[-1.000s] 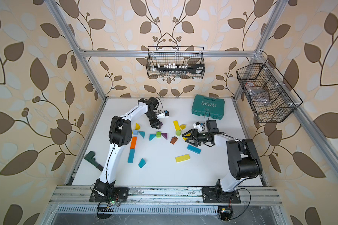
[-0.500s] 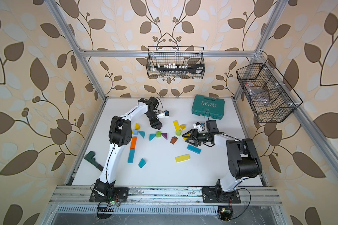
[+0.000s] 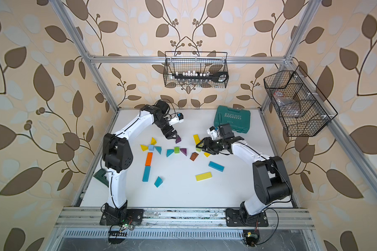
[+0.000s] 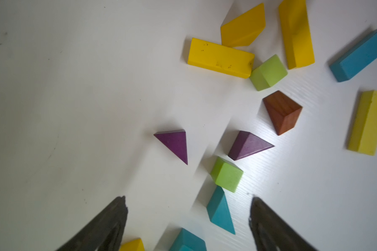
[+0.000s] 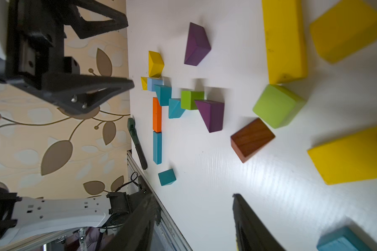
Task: Assemble a small pinwheel with building blocks
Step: Place the building block at the center of the board, then assemble the building block at the center of the board.
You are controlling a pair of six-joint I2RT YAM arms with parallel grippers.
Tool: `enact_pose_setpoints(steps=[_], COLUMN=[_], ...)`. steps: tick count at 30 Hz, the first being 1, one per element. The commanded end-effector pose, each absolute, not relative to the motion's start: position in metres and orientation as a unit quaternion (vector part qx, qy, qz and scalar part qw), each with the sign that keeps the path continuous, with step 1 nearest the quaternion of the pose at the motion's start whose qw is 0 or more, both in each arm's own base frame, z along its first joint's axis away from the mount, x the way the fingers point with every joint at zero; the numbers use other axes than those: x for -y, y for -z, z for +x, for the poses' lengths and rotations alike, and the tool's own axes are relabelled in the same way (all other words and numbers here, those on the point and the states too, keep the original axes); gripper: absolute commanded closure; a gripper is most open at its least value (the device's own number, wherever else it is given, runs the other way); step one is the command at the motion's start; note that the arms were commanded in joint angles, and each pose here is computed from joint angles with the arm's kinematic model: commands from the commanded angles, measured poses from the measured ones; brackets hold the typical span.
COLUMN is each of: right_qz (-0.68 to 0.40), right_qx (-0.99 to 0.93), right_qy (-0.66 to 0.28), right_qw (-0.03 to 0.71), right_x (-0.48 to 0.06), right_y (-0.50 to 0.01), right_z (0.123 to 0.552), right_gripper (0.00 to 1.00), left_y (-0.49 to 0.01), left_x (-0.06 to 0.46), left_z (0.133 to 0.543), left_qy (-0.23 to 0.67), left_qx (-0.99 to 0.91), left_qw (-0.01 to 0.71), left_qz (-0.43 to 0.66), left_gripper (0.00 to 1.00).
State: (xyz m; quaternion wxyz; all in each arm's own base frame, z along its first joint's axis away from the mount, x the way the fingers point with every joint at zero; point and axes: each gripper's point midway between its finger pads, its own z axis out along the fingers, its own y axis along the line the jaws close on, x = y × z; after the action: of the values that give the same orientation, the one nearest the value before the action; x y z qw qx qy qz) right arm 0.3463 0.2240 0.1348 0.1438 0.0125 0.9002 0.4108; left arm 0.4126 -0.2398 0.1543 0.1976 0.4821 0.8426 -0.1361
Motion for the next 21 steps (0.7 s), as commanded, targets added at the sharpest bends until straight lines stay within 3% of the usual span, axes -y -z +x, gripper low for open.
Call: enact_pose_setpoints(steps=[1, 5, 9, 13, 18, 21], right_qz=[-0.002, -0.031, -0.049, -0.056, -0.060, -0.067], right_qx=[-0.934, -0.955, -0.966, -0.970, -0.967, -0.966], right_qy=[-0.319, -0.244, -0.181, -0.147, -0.136, -0.135], right_qw=[0.158, 0.168, 0.179, 0.186, 0.205, 0.209], right_x=[-0.235, -0.261, -0.279, -0.293, -0.312, -0.327], right_y=[-0.115, -0.099, -0.080, -0.065, -0.059, -0.053], right_z=[0.359, 0.382, 0.406, 0.425, 0.445, 0.453], right_gripper=[0.45, 0.46, 0.47, 0.46, 0.45, 0.34], left_y=[-0.213, -0.252, -0.277, -0.277, -0.248, -0.234], left_x=[0.219, 0.167, 0.123, 0.092, 0.067, 0.062], left_z=[0.414, 0.390, 0.342, 0.309, 0.299, 0.295], left_qy=[0.129, 0.095, 0.082, 0.039, -0.033, -0.058], left_qx=[-0.891, -0.933, -0.927, -0.922, -0.928, -0.936], left_qw=[0.285, 0.328, 0.365, 0.386, 0.371, 0.346], left_qz=[0.328, 0.111, 0.010, 0.012, 0.022, 0.038], left_gripper=[0.01, 0.01, 0.01, 0.01, 0.01, 0.01])
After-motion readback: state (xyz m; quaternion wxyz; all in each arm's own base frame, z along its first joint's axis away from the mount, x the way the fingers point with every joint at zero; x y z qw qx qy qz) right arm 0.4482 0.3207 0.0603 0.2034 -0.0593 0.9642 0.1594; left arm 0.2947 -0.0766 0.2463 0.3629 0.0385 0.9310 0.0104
